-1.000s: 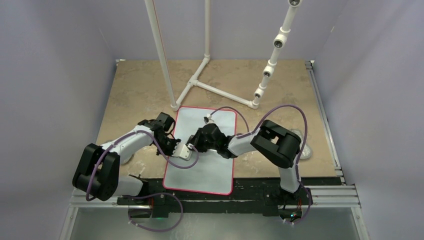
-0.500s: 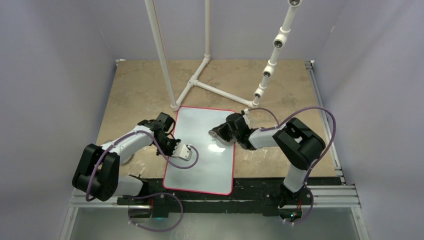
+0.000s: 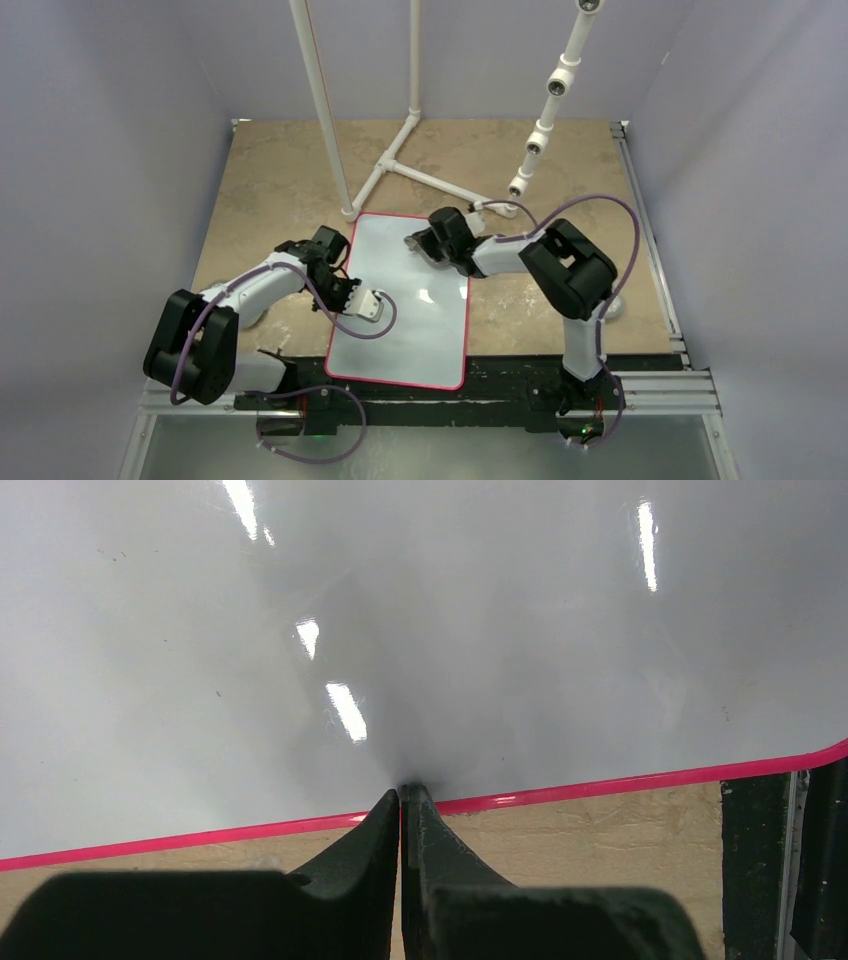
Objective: Erase the whiteboard
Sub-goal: Hold the whiteboard at the center of the board.
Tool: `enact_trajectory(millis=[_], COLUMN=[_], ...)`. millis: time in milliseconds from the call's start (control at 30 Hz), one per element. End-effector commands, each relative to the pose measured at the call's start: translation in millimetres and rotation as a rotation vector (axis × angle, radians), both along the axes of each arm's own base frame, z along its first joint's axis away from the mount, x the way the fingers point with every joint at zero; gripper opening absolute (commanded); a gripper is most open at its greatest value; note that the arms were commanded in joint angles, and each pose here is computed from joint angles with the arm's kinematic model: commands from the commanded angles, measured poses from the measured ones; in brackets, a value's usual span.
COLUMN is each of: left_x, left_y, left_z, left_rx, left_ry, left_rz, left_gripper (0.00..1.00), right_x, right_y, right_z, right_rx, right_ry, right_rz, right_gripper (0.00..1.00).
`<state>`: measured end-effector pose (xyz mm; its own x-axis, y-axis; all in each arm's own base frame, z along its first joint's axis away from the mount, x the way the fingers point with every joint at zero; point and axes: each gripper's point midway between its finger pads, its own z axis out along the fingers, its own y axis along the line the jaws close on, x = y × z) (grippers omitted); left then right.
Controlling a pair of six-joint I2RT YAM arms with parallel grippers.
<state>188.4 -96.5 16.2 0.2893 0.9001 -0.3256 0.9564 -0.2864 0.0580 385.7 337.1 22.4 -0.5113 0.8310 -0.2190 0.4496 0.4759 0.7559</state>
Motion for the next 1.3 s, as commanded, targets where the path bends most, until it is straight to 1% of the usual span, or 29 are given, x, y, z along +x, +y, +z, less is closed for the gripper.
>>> enact_trajectory(millis=[0, 67, 133, 200, 267, 333, 433, 567, 633, 700, 767, 833, 900, 1000, 1100, 1133, 1267], left_x=[-27, -27, -27, -28, -28, -28, -27, -26, -26, -27, -26, -26, -26, -27, -26, -26, -25], left_y=[40, 40, 40, 39, 40, 39, 39, 40, 40, 41, 41, 41, 40, 40, 39, 39, 39], left_z=[-19, -20, -19, -19, -19, -19, -18, -17, -17, -17, -17, -17, -17, -16, -15, -15, -15], left_rx=[0.188, 0.187, 0.182, 0.178, 0.181, 0.180, 0.180, 0.186, 0.186, 0.188, 0.189, 0.190, 0.188, 0.186, 0.183, 0.183, 0.181], left_ry=[0.092, 0.092, 0.088, 0.087, 0.090, 0.089, 0.089, 0.086, 0.085, 0.087, 0.085, 0.086, 0.083, 0.090, 0.090, 0.086, 0.084], left_rz=[0.017, 0.015, 0.012, 0.012, 0.008, 0.005, 0.006, 0.007, 0.009, 0.009, 0.010, 0.009, 0.010, 0.002, 0.001, 0.001, 0.005], left_gripper=[0.03, 0.03, 0.03, 0.03, 0.03, 0.03, 0.02, 0.02, 0.02, 0.02, 0.01, 0.01, 0.01, 0.03, 0.04, 0.04, 0.04], right_x=[-54, -56, -52, -44, -31, -20, -8, -16, -26, -30, -37, -38, -38, -44, -50, -52, -35], right_y=[-134, -158, -170, -169, -159, -139, -89, -14, 9, 18, 15, -3, -35, -99, -146, -156, -155], right_z=[-75, -75, -73, -70, -66, -66, -62, -64, -74, -77, -79, -77, -77, -89, -87, -86, -75], right_rx=[-0.299, -0.323, -0.368, -0.383, -0.367, -0.336, -0.305, -0.312, -0.318, -0.315, -0.313, -0.341, -0.369, -0.398, -0.424, -0.434, -0.469], right_ry=[0.192, 0.190, 0.183, 0.166, 0.131, 0.108, 0.082, 0.059, 0.076, 0.081, 0.107, 0.112, 0.142, 0.239, 0.243, 0.243, 0.184], right_rz=[-0.162, -0.210, -0.237, -0.237, -0.220, -0.173, -0.082, 0.061, 0.116, 0.135, 0.140, 0.103, 0.029, -0.102, -0.198, -0.214, -0.212], right_gripper=[0.00, 0.00, 0.00, 0.00, 0.00, 0.00, 0.00, 0.00, 0.00, 0.00, 0.00, 0.00, 0.00, 0.00, 0.00, 0.00, 0.00])
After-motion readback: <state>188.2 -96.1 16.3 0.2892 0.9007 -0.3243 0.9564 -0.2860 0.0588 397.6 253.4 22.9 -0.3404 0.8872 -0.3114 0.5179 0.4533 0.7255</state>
